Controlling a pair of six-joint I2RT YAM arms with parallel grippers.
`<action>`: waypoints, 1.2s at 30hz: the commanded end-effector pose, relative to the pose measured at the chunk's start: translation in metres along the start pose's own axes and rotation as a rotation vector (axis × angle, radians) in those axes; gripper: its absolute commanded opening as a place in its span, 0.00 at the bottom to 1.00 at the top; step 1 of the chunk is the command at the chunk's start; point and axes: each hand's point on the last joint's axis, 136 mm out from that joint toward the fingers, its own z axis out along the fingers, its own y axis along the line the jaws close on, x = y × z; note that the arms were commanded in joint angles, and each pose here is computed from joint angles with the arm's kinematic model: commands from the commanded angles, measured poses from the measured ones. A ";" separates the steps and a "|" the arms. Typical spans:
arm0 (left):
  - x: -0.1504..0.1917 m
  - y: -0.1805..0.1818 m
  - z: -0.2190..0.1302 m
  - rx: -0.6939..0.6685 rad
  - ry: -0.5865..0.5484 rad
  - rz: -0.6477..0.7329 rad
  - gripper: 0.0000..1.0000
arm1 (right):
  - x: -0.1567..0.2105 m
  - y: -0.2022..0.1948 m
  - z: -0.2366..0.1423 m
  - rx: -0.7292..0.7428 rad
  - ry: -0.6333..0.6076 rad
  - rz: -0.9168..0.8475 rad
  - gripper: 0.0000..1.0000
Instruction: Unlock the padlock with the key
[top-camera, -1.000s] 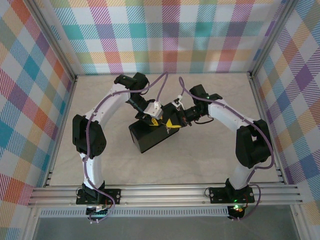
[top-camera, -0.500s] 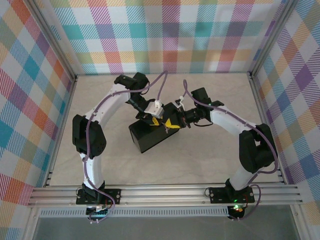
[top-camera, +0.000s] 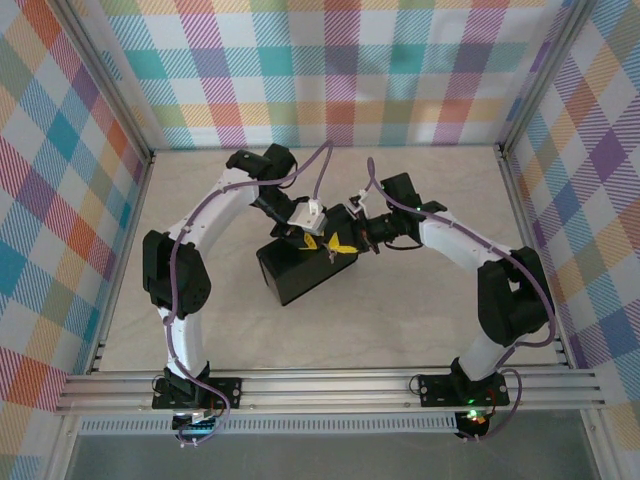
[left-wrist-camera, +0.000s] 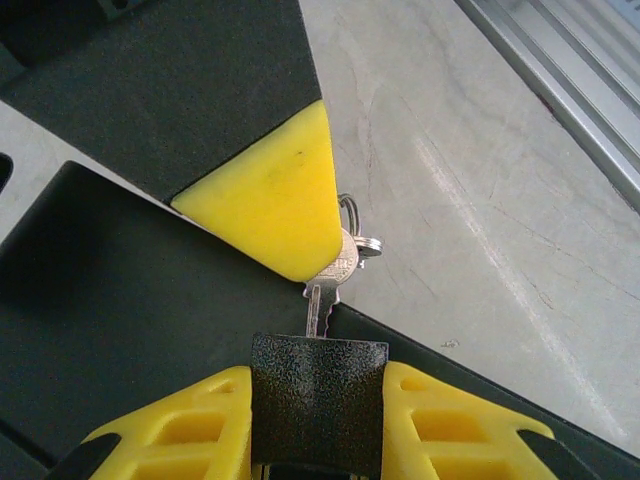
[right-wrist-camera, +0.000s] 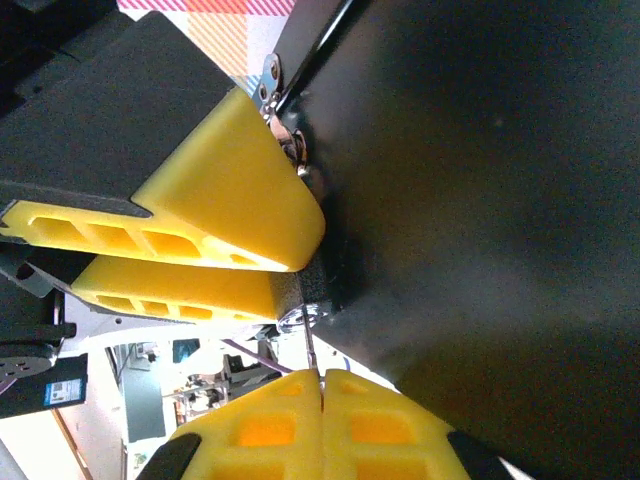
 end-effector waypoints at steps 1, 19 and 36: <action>-0.011 -0.009 0.013 0.044 -0.058 -0.023 0.26 | -0.024 0.029 0.012 -0.043 -0.049 -0.121 0.00; -0.006 0.013 0.018 -0.044 -0.082 -0.094 0.27 | -0.033 0.082 0.030 -0.159 -0.085 -0.125 0.00; -0.006 0.026 0.021 -0.041 -0.145 -0.183 0.27 | -0.025 0.089 0.054 -0.246 -0.110 -0.117 0.04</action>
